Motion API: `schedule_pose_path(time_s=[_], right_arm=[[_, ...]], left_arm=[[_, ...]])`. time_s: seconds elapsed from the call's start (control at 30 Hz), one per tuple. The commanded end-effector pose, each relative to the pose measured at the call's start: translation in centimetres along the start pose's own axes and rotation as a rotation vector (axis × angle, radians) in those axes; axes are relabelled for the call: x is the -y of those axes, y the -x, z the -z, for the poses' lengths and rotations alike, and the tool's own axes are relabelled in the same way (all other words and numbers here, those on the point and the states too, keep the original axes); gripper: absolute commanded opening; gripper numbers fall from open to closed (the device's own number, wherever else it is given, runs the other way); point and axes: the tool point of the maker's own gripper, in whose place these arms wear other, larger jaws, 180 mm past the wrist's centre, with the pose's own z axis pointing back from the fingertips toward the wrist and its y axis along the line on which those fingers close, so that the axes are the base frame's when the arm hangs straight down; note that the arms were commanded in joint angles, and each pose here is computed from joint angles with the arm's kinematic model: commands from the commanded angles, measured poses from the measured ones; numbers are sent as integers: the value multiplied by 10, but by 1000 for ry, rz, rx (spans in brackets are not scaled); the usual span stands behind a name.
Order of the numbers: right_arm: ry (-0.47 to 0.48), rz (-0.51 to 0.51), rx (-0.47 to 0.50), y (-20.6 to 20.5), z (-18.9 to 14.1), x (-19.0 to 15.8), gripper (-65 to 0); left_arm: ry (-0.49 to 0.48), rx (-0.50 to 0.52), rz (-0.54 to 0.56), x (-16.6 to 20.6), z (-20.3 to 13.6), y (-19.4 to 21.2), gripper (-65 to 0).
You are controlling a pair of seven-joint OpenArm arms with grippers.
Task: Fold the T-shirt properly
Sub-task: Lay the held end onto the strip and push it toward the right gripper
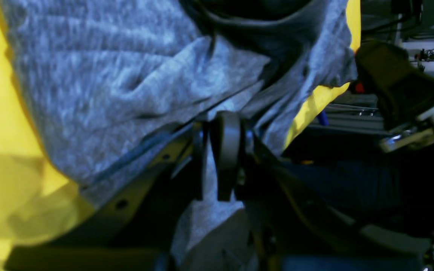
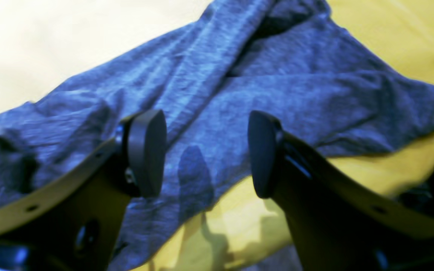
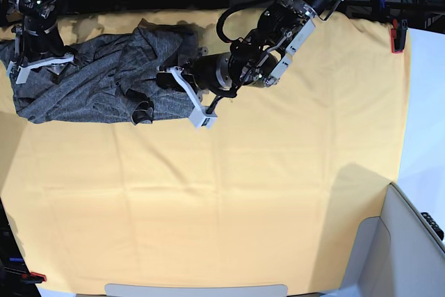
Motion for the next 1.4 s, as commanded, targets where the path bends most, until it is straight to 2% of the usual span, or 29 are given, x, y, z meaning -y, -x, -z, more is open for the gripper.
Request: schedule_pose_path(time_s=[0.0,0.1,0.4,0.67,0.83,1.17,1.37], right_arm=[[-13,-19,42,-11,-2,-3,-306],[-17,-22,30,-7,-3,-4,-306],[-11,-29,16,-1,-5,-1,-306],[-7,-31,10,1,-5,1,-306],[-7,-29,8,2,-5,1,-306],[-7,-26,11,1,-4,0,-306],[-9,-20,1,4,-2,0,-306]], left_arm=[[41,41,24,17,-2,-15,-613],[53,54,37,28,5,-24,-605],[-28,44,85,30,39,-41,-604],[-113,7,163,16,73,-26,-604],[-100,-22,188,31,89,-16,-604],[-77,130,215,41,90,-39,-603],[-17,215,233,66,80,-54,-603]])
